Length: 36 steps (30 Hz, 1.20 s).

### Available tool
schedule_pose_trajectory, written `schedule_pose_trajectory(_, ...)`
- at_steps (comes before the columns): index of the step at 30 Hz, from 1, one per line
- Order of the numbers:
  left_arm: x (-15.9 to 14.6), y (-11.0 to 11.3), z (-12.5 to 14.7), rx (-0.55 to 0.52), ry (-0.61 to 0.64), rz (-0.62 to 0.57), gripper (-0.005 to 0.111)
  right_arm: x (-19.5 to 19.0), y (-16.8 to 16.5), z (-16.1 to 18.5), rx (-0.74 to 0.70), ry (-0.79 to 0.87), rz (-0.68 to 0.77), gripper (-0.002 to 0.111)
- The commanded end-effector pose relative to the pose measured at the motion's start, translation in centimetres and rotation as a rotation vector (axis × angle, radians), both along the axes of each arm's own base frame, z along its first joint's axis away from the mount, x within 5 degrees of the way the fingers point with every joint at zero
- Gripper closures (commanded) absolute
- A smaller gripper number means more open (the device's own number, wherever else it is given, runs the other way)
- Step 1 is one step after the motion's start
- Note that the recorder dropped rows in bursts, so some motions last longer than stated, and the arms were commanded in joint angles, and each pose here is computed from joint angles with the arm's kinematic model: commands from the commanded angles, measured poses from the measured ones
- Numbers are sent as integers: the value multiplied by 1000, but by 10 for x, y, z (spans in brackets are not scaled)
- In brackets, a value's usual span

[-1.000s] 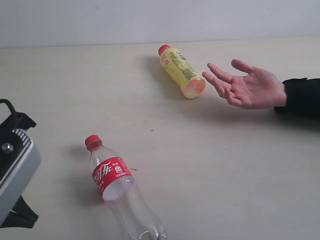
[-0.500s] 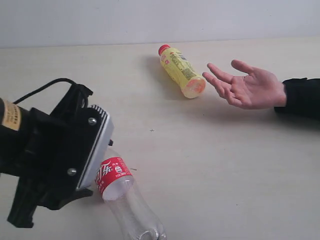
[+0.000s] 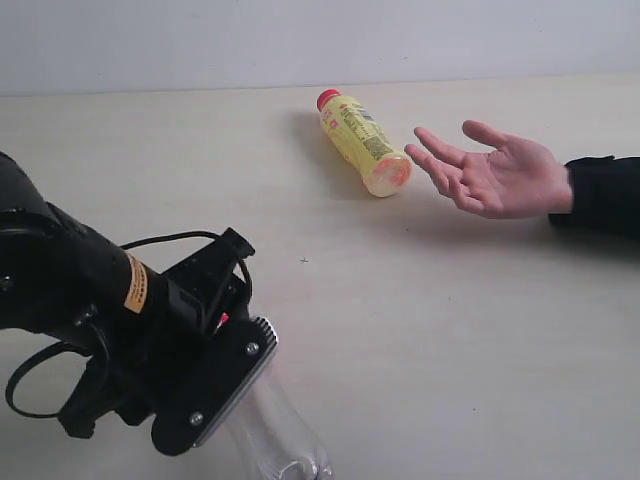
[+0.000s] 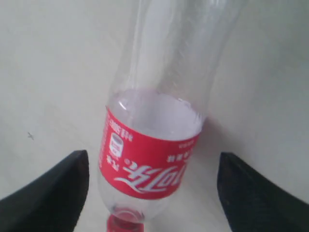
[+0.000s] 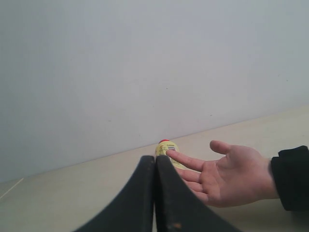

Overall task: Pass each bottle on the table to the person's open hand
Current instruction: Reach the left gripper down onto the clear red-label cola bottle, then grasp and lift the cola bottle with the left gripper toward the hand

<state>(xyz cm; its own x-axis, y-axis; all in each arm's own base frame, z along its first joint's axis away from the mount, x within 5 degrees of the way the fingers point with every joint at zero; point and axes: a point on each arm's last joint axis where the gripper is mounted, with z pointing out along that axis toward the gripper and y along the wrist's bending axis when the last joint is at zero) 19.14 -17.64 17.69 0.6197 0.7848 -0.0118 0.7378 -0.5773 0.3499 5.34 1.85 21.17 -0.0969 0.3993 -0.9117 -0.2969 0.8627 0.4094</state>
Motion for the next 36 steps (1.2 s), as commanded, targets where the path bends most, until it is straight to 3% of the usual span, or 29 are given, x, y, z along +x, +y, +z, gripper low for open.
schedule_pose_trajectory(1, -8, -14, -3, -10, -22, -73, 35, -1, 0, 2, -9, -13, -3, 108)
schedule_pose_trajectory(27, 1, -28, -53, 86, 34, -130, 37, -1, 0, 2, -9, -13, -3, 108)
schedule_pose_trajectory(29, 1, -28, -53, 76, 27, -128, 52, -1, 0, 2, -9, -13, -3, 108)
schedule_pose_trajectory(32, 1, -28, -53, 78, 30, -123, 95, -1, 0, 2, -9, -13, -3, 108)
schedule_pose_trajectory(33, 1, -29, -52, 72, 25, -123, 103, -1, 0, 2, -9, -13, -3, 108)
schedule_pose_trajectory(36, 5, -32, -46, 30, 20, -49, 107, -1, 0, 2, -9, -13, -3, 108)
